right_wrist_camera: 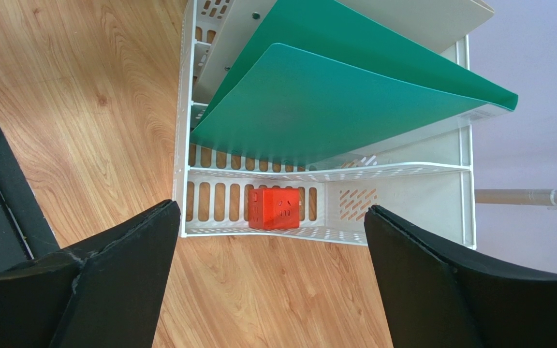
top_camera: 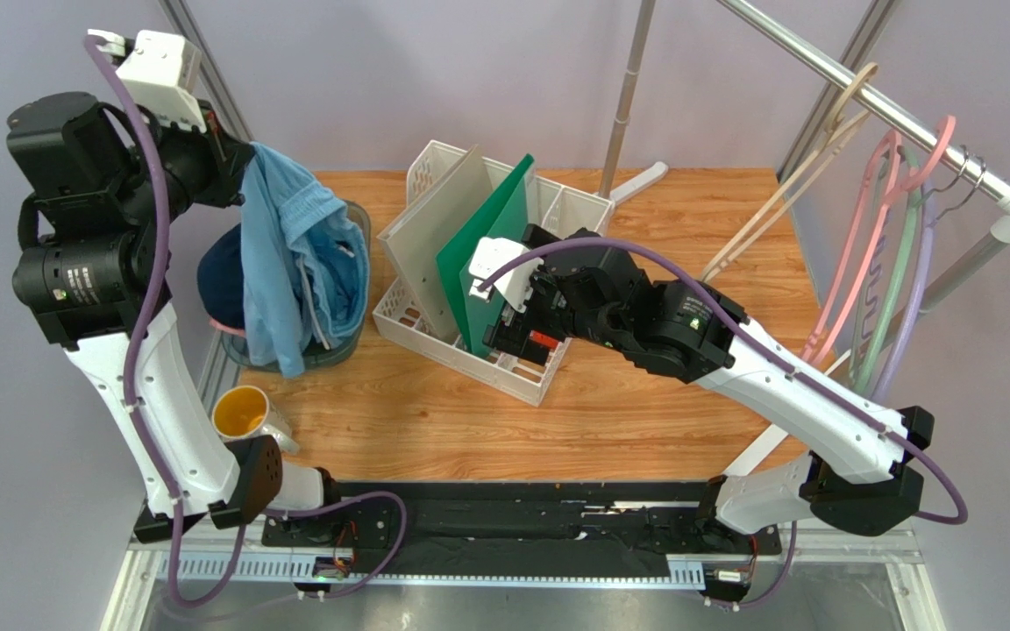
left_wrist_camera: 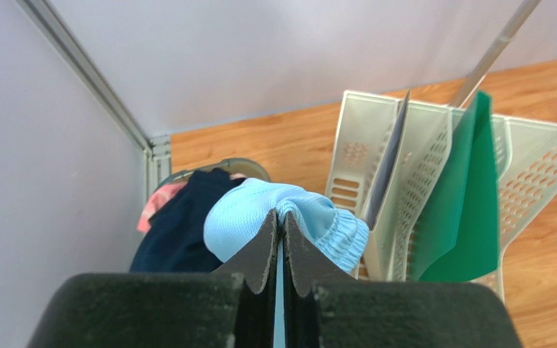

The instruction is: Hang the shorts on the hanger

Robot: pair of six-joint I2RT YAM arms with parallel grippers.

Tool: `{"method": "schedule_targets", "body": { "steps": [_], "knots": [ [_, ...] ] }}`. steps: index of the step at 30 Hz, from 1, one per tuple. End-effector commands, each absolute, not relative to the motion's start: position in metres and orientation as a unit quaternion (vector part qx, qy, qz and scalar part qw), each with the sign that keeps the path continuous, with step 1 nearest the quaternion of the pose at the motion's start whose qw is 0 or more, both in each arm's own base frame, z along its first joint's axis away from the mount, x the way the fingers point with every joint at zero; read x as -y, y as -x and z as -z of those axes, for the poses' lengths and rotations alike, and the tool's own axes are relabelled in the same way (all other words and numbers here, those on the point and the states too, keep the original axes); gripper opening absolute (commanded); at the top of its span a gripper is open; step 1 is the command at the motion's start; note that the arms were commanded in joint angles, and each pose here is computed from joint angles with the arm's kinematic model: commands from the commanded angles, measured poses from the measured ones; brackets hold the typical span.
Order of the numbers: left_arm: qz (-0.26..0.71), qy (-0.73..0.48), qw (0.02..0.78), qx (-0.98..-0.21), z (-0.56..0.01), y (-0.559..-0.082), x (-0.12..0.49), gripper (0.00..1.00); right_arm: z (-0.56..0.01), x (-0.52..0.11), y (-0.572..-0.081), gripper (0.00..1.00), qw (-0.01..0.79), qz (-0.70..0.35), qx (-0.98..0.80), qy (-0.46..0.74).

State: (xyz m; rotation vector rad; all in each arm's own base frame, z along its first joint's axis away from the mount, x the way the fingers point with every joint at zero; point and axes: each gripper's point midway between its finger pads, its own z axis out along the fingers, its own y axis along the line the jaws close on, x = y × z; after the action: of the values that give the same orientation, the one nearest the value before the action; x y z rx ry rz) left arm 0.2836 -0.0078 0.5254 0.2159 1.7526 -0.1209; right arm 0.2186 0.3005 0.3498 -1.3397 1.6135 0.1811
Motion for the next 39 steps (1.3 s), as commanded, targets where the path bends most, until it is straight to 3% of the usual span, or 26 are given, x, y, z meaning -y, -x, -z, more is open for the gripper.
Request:
{"method": "schedule_targets", "body": {
  "steps": [1,9,16,28,39],
  "knots": [
    [0.095,-0.123,0.759,-0.632,-0.622,-0.238,0.04,0.0,-0.385,-0.3,-0.219,0.99,0.546,-0.099,-0.658,0.51],
    [0.13,-0.121,0.821,-0.543,-0.68,-0.205,0.055,0.0,-0.414,-0.317,-0.193,1.0,0.605,-0.209,-0.588,0.495],
    [0.161,-0.149,0.846,-0.485,-0.709,-0.171,0.074,0.0,-0.416,-0.376,-0.183,1.0,0.625,-0.256,-0.529,0.513],
    [0.185,-0.179,0.848,-0.464,-0.713,-0.153,0.088,0.0,-0.418,-0.437,-0.183,1.0,0.631,-0.31,-0.529,0.476],
    [0.215,-0.196,0.832,-0.472,-0.707,-0.154,0.098,0.0,-0.421,-0.451,-0.101,1.0,0.593,-0.404,-0.444,0.537]
  ]
}}
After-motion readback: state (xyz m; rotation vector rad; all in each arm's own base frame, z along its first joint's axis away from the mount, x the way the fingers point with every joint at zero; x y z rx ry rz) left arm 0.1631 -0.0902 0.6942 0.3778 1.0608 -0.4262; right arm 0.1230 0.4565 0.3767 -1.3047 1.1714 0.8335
